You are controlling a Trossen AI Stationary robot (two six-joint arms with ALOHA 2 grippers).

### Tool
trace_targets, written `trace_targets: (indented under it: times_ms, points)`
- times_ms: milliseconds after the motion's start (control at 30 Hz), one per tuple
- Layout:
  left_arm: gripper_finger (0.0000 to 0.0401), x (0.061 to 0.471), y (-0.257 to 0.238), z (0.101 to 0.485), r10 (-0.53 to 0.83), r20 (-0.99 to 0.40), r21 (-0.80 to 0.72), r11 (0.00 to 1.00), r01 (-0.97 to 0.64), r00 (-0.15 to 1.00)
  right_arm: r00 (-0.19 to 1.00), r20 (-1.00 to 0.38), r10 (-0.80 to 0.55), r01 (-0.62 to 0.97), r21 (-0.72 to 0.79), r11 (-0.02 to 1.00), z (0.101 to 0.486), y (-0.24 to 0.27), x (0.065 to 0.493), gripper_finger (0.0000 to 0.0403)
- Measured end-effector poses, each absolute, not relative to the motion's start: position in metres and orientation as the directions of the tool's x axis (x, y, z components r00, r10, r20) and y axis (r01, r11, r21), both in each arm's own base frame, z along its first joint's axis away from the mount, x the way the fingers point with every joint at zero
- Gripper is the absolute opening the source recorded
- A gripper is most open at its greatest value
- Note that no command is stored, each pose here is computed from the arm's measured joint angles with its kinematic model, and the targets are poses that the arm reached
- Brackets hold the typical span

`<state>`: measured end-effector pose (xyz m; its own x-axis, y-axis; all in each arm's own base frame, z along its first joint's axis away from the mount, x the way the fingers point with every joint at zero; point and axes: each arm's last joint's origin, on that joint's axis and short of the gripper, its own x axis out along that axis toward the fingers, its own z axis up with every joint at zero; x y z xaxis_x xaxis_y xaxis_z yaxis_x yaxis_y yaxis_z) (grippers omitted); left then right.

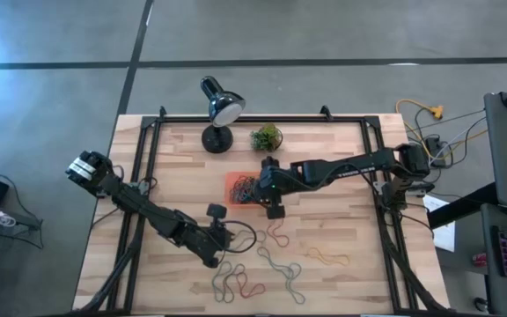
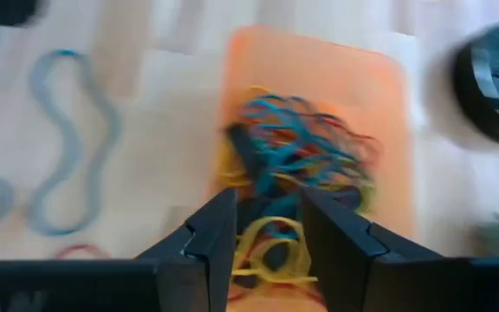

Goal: Pick and place rubber bands into bin
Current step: Put the blue rubberband into the orange bin

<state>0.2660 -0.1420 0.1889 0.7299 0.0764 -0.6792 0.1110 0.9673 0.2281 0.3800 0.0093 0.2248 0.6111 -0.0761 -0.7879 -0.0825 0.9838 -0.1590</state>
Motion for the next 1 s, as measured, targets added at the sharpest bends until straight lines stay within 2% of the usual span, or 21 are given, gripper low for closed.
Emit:
trace_targets:
  times_ms: [100,333,500,700,900,1000]
  points:
    - [0.0045,0.265,-0.144,0.188,0.011,-0.701,0.18,0.97,0.162,0.713,0.605,-0.796,-0.003,-0.128,-0.101,0.987,0.227,0.014,0.378,0.0127]
    - [0.0045,0.265,-0.146,0.188,-0.063,-0.72,0.123,0.969,0.216,0.691,0.599,-0.799,0.044,-0.191,-0.089,0.977,0.239,0.038,0.367,0.0119]
    - [0.0045,0.265,-0.148,0.186,-0.141,-0.736,0.059,0.961,0.271,0.662,0.576,-0.811,0.101,-0.242,-0.051,0.969,0.247,0.072,0.353,0.011]
    - [0.0045,0.27,-0.151,0.172,-0.144,-0.756,0.055,0.958,0.281,0.639,0.552,-0.818,0.161,-0.287,-0.005,0.958,0.248,0.118,0.336,0.0099]
    - [0.0045,0.28,-0.146,0.143,-0.1,-0.812,0.068,0.963,0.262,0.576,0.589,-0.805,0.072,-0.278,-0.118,0.953,0.243,0.154,0.319,0.0086]
    - [0.0045,0.284,-0.142,0.134,-0.113,-0.832,0.025,0.97,0.241,0.543,0.614,-0.789,0.027,-0.273,-0.18,0.945,0.242,0.167,0.312,0.0079]
